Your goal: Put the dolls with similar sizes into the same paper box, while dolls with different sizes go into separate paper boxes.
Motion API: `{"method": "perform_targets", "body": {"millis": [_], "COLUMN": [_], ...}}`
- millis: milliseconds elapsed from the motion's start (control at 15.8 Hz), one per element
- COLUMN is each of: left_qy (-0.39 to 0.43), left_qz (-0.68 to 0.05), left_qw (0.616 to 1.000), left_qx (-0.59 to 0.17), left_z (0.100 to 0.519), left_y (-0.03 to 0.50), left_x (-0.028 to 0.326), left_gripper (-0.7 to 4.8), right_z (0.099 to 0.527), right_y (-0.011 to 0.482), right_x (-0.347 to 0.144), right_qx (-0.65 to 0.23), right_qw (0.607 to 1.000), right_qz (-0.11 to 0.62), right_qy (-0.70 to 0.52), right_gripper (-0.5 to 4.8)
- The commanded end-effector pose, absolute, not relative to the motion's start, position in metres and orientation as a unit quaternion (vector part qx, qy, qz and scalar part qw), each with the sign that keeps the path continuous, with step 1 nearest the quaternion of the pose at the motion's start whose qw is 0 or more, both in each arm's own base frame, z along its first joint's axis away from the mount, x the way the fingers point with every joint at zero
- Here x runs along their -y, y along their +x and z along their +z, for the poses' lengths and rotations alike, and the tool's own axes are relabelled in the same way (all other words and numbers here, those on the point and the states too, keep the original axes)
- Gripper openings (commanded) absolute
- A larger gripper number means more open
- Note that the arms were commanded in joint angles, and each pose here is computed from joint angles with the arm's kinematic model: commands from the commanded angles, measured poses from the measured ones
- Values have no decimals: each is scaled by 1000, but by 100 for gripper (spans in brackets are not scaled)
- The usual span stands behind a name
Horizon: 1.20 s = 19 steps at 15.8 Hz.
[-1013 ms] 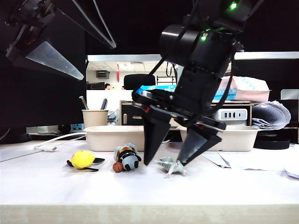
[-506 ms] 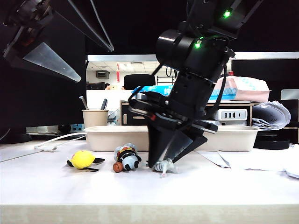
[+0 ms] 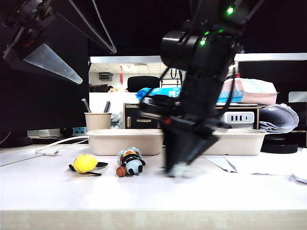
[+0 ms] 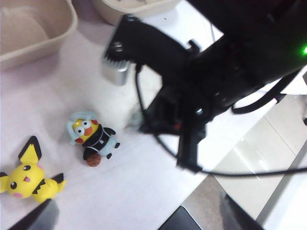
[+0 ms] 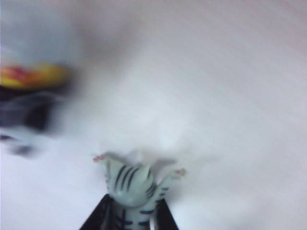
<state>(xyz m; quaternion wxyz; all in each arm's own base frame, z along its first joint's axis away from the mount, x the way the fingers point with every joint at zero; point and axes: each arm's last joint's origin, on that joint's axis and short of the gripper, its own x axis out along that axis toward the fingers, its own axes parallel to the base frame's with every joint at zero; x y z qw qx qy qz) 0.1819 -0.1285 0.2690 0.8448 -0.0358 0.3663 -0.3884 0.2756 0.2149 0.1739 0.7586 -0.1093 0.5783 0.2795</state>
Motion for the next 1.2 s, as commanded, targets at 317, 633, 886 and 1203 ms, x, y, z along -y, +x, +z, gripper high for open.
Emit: {"method": "perform_targets", "body": {"millis": [317,633,886,1203], "left_qy": [-20,-12,-5,4], "left_qz": [-379,-379,-375,-368], "left_qw": [855,856,859,864], "left_qx": [-353,-350,-348,-344], "left_z": [271,271,271,271], "left_y": [182,183,183,183], "left_x": [128,128,127,127], "left_gripper": [479,479,479,479], "right_z": [267,313,311,276], "right_y": [311,338,364,390], "right_x": [-197,-172,-130,-104], "right_qx": [-508,-439,-432,-477], "right_qw": [813,864,881,862], "right_qz": [246,197,147,119], "right_qy": [-146,-146,-126,-120], "right_gripper": [-1,-1,-1,-1]}}
